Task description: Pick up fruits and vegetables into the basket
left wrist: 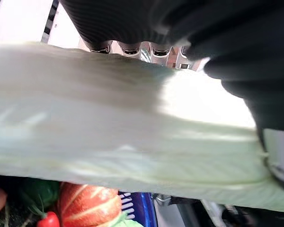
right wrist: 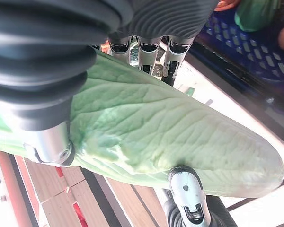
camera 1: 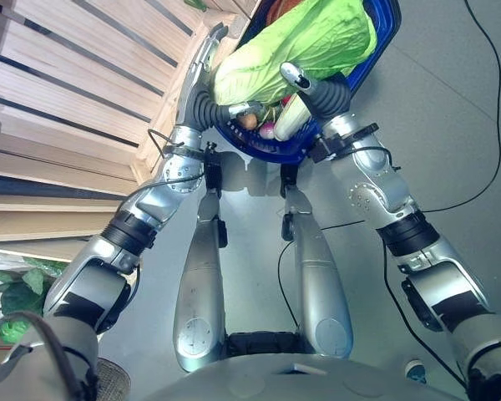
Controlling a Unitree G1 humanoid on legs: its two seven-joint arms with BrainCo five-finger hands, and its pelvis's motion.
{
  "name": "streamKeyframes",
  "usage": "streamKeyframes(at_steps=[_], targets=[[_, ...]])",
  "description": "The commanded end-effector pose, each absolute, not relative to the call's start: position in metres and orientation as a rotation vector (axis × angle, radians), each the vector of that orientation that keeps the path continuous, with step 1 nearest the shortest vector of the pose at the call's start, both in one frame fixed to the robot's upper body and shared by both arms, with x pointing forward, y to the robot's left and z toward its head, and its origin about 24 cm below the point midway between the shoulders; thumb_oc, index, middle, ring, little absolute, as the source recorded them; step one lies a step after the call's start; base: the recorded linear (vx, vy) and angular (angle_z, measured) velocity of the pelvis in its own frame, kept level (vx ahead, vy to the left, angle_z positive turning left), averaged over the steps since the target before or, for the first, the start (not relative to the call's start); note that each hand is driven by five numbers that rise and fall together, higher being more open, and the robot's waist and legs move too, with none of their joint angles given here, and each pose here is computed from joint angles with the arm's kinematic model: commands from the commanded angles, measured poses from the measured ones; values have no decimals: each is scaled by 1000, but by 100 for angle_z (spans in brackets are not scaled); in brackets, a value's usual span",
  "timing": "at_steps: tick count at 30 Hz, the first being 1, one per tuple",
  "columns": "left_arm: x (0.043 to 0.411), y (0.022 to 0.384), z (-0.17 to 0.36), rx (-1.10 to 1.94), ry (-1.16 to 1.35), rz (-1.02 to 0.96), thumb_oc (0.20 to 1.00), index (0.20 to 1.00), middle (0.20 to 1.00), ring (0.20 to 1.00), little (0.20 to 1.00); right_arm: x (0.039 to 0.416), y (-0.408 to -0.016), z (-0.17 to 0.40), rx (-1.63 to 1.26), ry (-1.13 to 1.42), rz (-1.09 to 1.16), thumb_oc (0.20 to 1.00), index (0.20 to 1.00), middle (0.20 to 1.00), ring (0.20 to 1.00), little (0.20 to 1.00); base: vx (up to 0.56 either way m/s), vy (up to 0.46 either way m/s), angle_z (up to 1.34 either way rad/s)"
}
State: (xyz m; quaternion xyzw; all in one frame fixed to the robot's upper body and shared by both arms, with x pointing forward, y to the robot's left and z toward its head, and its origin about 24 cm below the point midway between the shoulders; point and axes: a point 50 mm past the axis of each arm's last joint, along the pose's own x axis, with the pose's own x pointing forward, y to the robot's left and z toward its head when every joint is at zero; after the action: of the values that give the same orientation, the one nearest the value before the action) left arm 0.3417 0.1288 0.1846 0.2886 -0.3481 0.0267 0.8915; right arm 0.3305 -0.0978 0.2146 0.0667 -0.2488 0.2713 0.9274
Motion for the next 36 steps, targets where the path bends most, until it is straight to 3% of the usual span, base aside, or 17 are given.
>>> streamKeyframes(at_steps=[1, 19, 36], targets=[[361, 202, 202, 523, -616, 463, 1000, 1000, 1000, 1000, 1000, 311, -102, 233, 180, -692, 563, 200, 200, 200, 200, 200, 3, 36, -1], [381, 233, 180, 532, -417, 500, 1000, 1000, 1000, 1000, 1000, 381, -168, 232, 36, -465, 19, 200, 200, 200, 200, 200, 0, 4, -1], [393, 221, 180, 523, -381, 418, 1000, 1000, 1000, 1000, 1000, 420, -199, 218, -86, -150, -129, 200, 200, 200, 200, 200, 12, -9, 3]])
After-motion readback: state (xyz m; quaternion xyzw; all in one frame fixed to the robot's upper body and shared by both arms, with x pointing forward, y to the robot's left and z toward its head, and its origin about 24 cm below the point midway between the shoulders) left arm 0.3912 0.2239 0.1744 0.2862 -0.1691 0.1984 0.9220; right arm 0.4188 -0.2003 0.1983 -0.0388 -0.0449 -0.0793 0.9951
